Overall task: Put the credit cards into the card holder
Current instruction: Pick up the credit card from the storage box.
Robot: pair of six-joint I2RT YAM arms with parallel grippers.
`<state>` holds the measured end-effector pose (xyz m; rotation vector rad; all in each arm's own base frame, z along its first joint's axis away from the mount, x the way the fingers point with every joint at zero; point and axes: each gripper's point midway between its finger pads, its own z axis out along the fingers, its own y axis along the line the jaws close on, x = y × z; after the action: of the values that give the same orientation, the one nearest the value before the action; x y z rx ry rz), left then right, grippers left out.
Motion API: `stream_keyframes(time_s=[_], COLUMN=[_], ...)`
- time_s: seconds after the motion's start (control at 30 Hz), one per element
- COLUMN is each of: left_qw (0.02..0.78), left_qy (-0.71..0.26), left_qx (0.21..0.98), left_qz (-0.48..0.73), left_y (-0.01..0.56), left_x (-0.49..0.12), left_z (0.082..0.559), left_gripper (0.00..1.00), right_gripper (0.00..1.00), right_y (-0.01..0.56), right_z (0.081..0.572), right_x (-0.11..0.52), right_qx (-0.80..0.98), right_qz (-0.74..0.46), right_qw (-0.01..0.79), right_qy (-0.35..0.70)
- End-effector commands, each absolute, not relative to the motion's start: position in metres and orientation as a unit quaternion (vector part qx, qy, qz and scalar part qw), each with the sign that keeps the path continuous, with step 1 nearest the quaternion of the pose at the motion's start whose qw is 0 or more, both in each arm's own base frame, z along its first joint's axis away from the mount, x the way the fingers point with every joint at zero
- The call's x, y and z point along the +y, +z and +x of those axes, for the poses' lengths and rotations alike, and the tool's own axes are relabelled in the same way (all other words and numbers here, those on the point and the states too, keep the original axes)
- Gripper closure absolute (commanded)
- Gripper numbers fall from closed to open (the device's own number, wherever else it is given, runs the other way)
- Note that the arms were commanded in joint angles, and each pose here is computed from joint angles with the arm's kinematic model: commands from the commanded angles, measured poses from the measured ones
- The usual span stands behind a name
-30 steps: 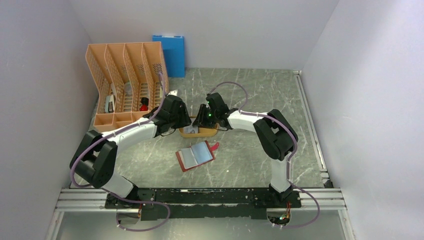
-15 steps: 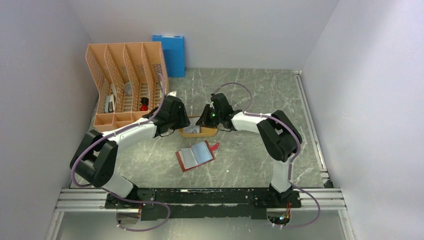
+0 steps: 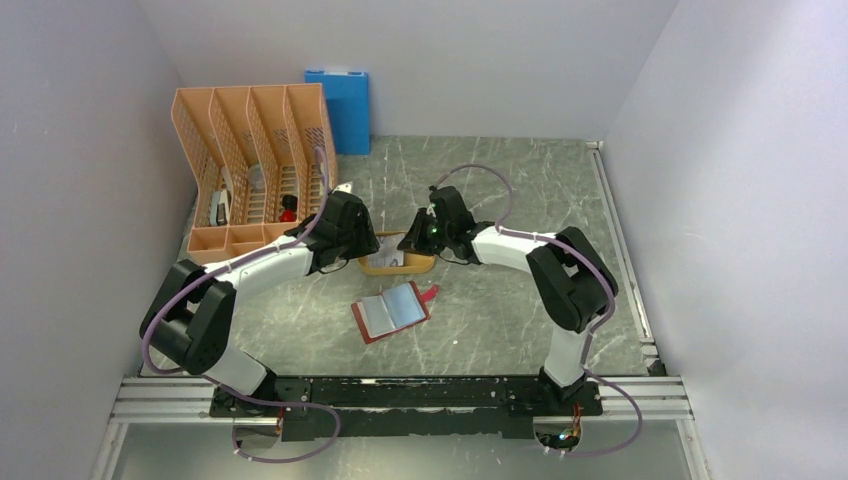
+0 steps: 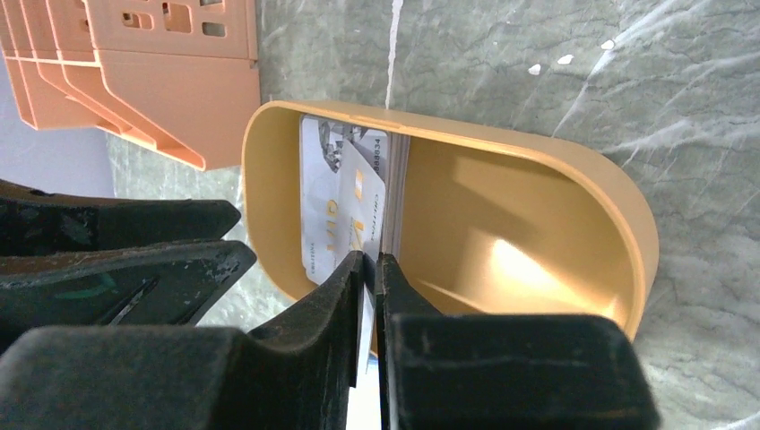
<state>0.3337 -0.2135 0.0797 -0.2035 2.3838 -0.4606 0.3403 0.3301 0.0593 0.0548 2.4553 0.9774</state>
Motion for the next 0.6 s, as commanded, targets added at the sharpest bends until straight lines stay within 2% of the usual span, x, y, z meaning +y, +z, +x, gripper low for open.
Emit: stream_keyframes(time_s=[0.0, 0.03, 0.23, 0.57], left_qw=[0.353, 0.354, 0.362, 0.421], left_qy=[-0.176, -0.176, -0.179, -0.183], left_qx=[0.915, 0.915, 0.911, 0.883], left_qz=[-0.082, -0.082, -0.086, -0.094], left_y=[0.084, 0.085, 0.095, 0.165], left_x=[-0.208, -0.207, -0.206, -0.184], left_z=[0.335, 0.335, 0.336, 0.326], left_gripper=[0.5, 0.5, 0.5, 0.49], right_gripper=[0.97, 1.0, 1.0, 1.0], right_y=[0.069, 0.072, 0.09, 0.167], right_z=[0.332, 0.33, 0.325, 0.315], right_x=[0.324, 0.325, 0.328, 0.296], right_qx=[0.899, 0.898, 0.893, 0.858], right_qz=[0.016, 0.014, 0.034, 0.203], right_qw=[0.243, 0.243, 0.224, 0.157], right_qy=[0.364, 0.368, 0.389, 0.446])
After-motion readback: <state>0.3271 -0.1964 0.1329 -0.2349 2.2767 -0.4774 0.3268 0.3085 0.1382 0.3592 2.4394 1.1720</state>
